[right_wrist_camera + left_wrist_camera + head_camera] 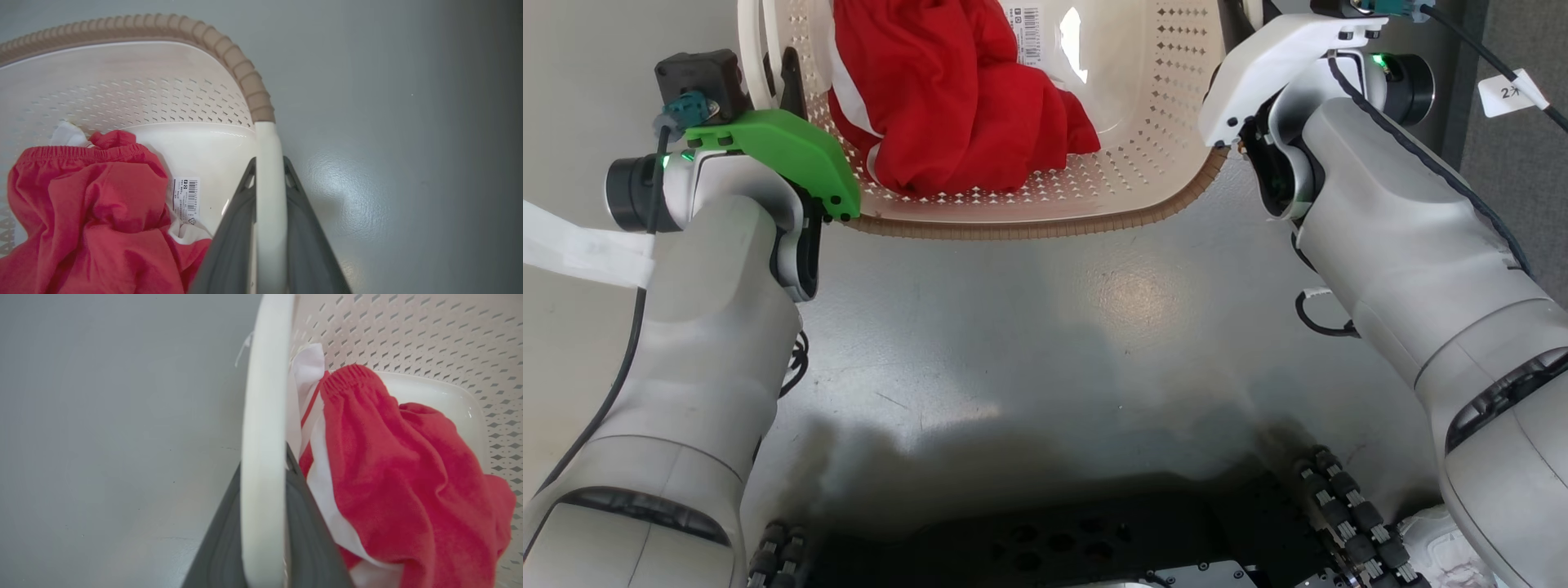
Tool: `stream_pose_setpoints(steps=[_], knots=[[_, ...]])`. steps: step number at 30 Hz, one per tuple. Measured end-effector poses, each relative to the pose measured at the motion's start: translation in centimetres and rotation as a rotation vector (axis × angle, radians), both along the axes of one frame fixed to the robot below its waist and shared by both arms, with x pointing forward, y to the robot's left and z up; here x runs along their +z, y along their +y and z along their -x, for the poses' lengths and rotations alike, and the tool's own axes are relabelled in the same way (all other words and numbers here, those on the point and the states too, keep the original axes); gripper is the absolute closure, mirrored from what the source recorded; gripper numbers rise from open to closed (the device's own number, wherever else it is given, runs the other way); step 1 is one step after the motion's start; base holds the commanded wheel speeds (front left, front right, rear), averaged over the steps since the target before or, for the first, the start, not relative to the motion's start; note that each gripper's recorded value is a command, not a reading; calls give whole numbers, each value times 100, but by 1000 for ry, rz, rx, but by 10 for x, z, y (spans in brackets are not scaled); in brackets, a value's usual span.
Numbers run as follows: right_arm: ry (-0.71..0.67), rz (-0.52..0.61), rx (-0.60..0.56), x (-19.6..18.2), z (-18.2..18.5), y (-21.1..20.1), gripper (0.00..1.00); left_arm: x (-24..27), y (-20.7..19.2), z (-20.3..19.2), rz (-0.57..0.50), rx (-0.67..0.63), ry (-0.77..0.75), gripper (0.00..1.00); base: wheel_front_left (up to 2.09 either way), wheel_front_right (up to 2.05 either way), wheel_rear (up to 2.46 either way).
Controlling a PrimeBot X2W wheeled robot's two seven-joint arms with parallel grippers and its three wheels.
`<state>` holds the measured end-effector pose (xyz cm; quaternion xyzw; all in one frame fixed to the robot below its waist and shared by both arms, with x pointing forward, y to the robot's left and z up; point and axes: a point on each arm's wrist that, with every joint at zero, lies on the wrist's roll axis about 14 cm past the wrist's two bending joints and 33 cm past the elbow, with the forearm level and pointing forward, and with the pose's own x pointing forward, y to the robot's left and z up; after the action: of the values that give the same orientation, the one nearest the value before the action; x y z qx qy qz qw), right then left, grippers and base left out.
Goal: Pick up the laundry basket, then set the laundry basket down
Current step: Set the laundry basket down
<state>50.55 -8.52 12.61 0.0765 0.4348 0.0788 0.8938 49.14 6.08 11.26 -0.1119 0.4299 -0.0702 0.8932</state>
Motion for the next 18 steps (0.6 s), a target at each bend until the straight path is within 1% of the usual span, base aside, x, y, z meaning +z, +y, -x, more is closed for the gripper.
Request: stream_pose_setpoints(steps=[1, 2, 3, 4, 5, 6, 11, 18], knots=[[0, 1, 0, 0, 0, 0, 77, 0, 0, 0, 0, 1, 0, 89, 0, 0, 0], [0, 2, 1, 0, 0, 0, 66, 0, 0, 0, 1, 3, 1, 71, 0, 0, 0], [-1, 3, 2, 0, -1, 0, 47, 0, 0, 0, -3, 7, 4, 54, 0, 0, 0], [-3, 7, 4, 0, -1, -1, 18, -1, 1, 1, -7, 11, 9, 46, 0, 0, 0], [-3, 10, 6, 0, -2, -1, 6, -2, 3, 2, -14, 14, 16, 11, 0, 0, 0], [-4, 11, 5, 1, -2, -2, 0, -3, 5, 3, -18, 17, 19, 0, 0, 0, 0], [-9, 31, -4, 2, -5, -11, 0, -3, 11, 3, -34, 24, 24, 0, 0, 0, 0], [-48, 30, 1, 13, -18, -9, 0, 3, 13, -2, -38, 35, 11, 0, 0, 0, 0]])
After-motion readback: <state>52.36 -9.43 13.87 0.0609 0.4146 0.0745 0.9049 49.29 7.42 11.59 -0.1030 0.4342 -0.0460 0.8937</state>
